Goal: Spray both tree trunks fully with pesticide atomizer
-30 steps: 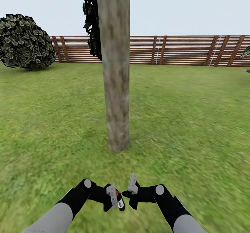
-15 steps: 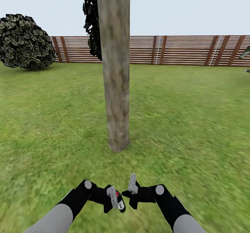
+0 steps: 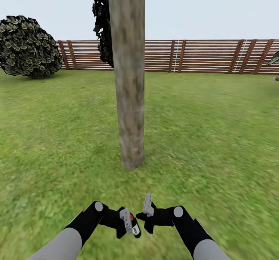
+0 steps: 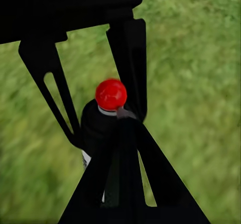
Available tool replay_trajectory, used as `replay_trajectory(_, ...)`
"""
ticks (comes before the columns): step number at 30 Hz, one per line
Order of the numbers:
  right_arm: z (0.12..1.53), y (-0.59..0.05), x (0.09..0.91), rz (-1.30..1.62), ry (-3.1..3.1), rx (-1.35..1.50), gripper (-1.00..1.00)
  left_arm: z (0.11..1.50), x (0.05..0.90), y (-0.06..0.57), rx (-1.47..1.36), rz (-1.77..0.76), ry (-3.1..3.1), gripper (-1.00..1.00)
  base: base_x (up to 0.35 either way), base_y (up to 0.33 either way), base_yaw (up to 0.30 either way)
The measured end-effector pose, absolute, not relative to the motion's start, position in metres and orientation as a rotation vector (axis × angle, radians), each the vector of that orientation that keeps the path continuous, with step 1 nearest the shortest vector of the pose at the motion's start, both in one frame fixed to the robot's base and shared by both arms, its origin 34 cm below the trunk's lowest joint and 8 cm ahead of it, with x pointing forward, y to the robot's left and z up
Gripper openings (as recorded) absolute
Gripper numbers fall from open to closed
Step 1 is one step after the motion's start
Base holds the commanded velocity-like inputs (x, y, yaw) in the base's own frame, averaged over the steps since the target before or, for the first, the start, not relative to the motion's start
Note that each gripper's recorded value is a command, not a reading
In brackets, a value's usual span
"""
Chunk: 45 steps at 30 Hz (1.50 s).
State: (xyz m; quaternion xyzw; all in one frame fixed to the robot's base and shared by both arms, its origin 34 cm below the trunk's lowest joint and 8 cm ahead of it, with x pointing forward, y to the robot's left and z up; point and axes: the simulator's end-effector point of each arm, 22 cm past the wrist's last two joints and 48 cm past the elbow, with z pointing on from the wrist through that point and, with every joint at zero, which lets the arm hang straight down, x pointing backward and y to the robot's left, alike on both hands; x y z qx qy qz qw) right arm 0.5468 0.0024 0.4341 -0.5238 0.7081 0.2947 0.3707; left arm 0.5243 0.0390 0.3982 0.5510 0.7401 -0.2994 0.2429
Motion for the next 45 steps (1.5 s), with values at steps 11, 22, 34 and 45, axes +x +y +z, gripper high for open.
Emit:
replay_trajectory(11,0.434,0.003,0.547,0.756,1.816,-1.343,-1.00,0.400,0.523,0.033,1.503,-0.827,2.016,-1.00,0.000,0.000,0.000)
replay_trajectory(22,0.434,0.003,0.547,0.755,1.816,-1.343,-1.00,0.400,0.523,0.033,1.504,-0.827,2.016,-1.00,0.000,0.000,0.000)
replay_trajectory(34,0.435,0.002,0.547,0.755,1.815,-1.343,-1.00,0.400,0.523,0.032,1.500,-0.829,2.015,-1.00,0.000,0.000,0.000)
replay_trajectory(45,0.435,0.002,0.548,0.752,1.813,-1.343,-1.00,0.402,0.524,0.028,1.501,-0.834,2.008,-1.00,0.000,0.000,0.000)
